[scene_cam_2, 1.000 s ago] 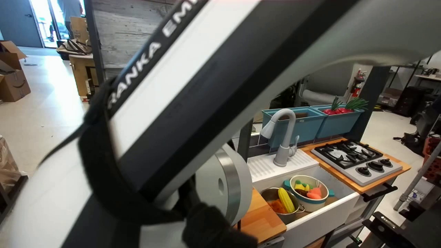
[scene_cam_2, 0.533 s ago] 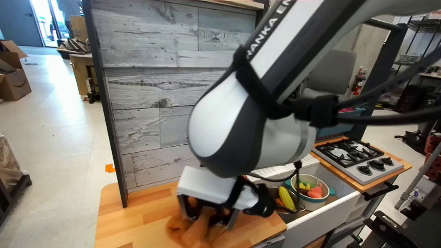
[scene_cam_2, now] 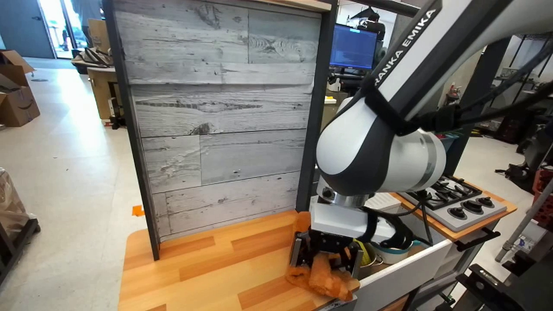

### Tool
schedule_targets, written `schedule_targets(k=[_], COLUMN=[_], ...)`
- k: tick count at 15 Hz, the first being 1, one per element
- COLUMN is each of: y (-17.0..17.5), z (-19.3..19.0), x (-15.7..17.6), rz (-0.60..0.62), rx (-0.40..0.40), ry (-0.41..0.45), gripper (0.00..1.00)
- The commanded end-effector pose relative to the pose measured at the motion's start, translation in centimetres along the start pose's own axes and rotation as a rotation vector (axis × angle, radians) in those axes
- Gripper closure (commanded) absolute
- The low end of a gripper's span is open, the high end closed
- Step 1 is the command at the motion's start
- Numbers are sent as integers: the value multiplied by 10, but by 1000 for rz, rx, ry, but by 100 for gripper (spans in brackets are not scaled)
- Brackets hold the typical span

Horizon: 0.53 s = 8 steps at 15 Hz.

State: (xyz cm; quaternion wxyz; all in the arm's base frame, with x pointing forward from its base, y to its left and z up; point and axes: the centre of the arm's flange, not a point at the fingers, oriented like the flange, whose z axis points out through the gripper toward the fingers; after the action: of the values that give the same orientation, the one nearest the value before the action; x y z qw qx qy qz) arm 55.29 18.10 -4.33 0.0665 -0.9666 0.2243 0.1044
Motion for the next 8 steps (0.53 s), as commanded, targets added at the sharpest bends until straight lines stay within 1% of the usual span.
schedule_targets(k=[1,2,3,6,8], y=[-32,-49,-65,-122,-146], z=[44,51,54,51,47], x=[-16,-25,-33,-60,-70], rz=[-130,-176,-219,-329,-381], rx=[-26,-28,-27,-20,-45], ry=[-51,-46,-39,38,81], gripper=[62,60,55,32,17])
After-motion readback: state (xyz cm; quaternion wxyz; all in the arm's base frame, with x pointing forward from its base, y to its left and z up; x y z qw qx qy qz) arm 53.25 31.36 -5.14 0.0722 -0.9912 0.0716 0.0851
